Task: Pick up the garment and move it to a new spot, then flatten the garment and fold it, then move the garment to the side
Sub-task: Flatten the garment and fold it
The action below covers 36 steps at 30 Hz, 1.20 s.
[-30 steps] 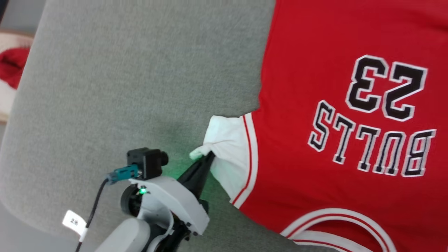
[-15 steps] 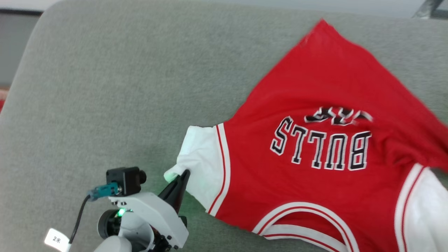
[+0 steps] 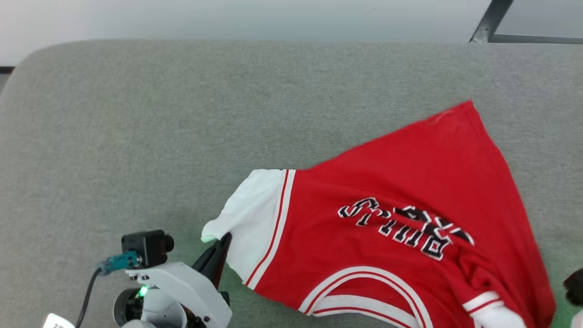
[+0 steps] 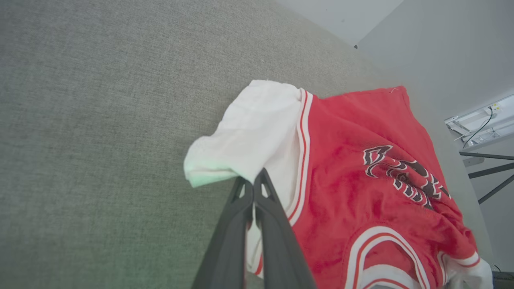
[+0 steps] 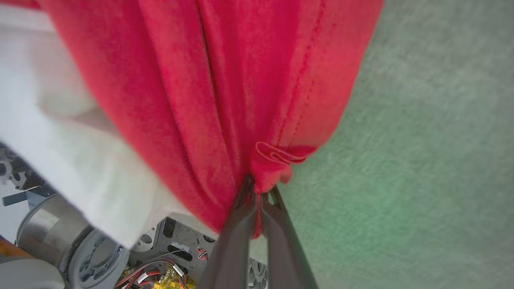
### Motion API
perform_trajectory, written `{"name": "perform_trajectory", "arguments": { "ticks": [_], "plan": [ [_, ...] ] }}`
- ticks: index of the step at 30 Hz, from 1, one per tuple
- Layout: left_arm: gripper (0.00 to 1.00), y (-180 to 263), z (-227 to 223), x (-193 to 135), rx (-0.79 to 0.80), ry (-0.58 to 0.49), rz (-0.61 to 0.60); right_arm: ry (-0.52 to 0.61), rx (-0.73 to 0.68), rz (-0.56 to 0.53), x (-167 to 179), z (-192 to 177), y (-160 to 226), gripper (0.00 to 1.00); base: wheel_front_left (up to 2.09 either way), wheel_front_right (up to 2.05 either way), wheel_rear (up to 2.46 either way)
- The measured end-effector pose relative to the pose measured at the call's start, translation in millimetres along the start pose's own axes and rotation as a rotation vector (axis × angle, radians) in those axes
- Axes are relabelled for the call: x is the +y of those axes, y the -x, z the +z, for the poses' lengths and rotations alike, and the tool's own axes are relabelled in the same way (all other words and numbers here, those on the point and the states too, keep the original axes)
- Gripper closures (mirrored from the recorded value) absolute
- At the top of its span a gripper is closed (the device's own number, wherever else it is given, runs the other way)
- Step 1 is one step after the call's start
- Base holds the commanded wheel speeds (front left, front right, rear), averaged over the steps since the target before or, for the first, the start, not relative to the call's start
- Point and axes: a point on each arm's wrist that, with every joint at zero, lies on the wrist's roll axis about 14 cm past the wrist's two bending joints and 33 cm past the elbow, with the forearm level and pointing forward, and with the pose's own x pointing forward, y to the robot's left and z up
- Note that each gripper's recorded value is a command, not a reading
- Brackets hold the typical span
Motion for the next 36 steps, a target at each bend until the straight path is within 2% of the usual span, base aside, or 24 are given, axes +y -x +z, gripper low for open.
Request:
{"name": "perform_trajectory", "arguments": {
  "ticks": [3,4,5,6,10,16,19,25,29,36],
  "plan": [
    [1.0,-0.5,-1.6,-3.1,0.005,0.0,-0.01,0.003,0.006,0.016,14.1,-11.0,0.7,1.0,0.0,0.0,0.0],
    [1.0,-0.5,-1.7,-4.3,0.005,-0.001,-0.013,0.009,-0.007,0.015,16.8,-9.7,1.8,0.89,0.0,0.0,0.0],
    [1.0,-0.3,-1.3,-5.8,0.004,-0.003,-0.017,0.017,-0.032,0.002,16.2,-5.3,4.2,0.22,0.0,0.0,0.0],
    [1.0,0.1,-1.5,-7.3,0.005,-0.004,-0.021,0.03,-0.071,-0.021,13.2,3.2,8.0,0.0,0.0,0.0,0.0],
    [1.0,3.1,-1.1,-11.1,0.002,-0.007,-0.031,0.076,-0.214,-0.066,8.8,45.5,38.4,0.0,0.0,0.0,0.0],
    [1.0,9.0,-0.6,-12.9,-0.015,0.009,-0.032,0.185,-0.474,-0.247,-20.2,133.2,110.5,0.0,0.0,0.0,0.0],
    [1.0,10.6,-2.7,-12.3,-0.014,0.017,-0.03,0.216,-0.597,-0.26,-17.3,175.8,124.8,0.0,0.0,0.0,0.0],
    [1.0,6.7,0.2,-10.2,-0.019,0.024,-0.029,0.239,-0.584,-0.215,-6.5,226.3,90.0,0.0,0.0,0.0,0.0],
    [1.0,-0.1,-1.0,-5.5,-0.013,0.028,-0.017,0.217,-0.552,-0.242,-20.8,258.3,65.1,0.0,0.0,0.0,0.0],
    [1.0,-12.6,-4.7,5.6,0.0,0.036,0.006,0.184,-0.4,-0.27,-46.7,271.1,2.4,0.0,0.0,0.0,0.0]
  ]
}}
